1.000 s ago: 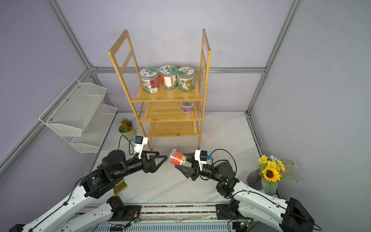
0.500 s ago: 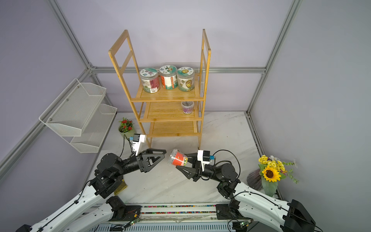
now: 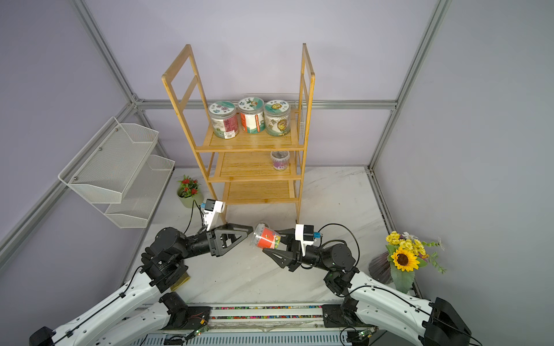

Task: Place the seed container on the shelf
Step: Pick up the seed jar at the center of the board.

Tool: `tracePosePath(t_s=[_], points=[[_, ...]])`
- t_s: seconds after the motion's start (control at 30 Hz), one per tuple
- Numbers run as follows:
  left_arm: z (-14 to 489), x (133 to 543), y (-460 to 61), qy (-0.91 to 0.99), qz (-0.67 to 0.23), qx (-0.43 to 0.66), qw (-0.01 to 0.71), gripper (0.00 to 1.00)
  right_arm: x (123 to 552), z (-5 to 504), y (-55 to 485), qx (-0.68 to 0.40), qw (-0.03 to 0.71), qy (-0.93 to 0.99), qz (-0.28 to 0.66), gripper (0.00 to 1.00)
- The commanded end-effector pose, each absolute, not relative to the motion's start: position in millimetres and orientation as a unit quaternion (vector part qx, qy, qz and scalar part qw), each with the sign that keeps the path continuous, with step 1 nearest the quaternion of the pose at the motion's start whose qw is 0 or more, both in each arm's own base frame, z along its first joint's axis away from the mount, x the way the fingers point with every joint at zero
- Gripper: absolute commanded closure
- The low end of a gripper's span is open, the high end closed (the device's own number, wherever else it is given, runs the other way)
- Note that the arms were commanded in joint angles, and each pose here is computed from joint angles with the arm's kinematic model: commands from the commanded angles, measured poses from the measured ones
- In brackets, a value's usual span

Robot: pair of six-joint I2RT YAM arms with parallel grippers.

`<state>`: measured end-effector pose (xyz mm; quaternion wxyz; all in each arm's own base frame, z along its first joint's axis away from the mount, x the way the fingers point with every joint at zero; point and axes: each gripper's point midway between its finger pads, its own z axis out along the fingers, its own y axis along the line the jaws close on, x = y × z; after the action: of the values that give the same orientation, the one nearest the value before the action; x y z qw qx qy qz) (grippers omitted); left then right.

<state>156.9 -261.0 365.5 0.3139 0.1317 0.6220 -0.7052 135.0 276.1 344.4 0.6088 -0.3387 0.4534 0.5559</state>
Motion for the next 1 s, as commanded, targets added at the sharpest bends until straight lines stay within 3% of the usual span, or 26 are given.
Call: tracePosePath(t_s=[0.0, 0.97], points=[[380, 149, -261, 0.597, -0.722, 0.156, 0.313, 0.0, 130, 366, 272, -0.337, 0.622, 0.423, 0.565, 0.7], [375, 142, -271, 0.611, -0.712, 0.183, 0.293, 0.0, 138, 363, 289, -0.355, 0.604, 0.428, 0.571, 0.7]])
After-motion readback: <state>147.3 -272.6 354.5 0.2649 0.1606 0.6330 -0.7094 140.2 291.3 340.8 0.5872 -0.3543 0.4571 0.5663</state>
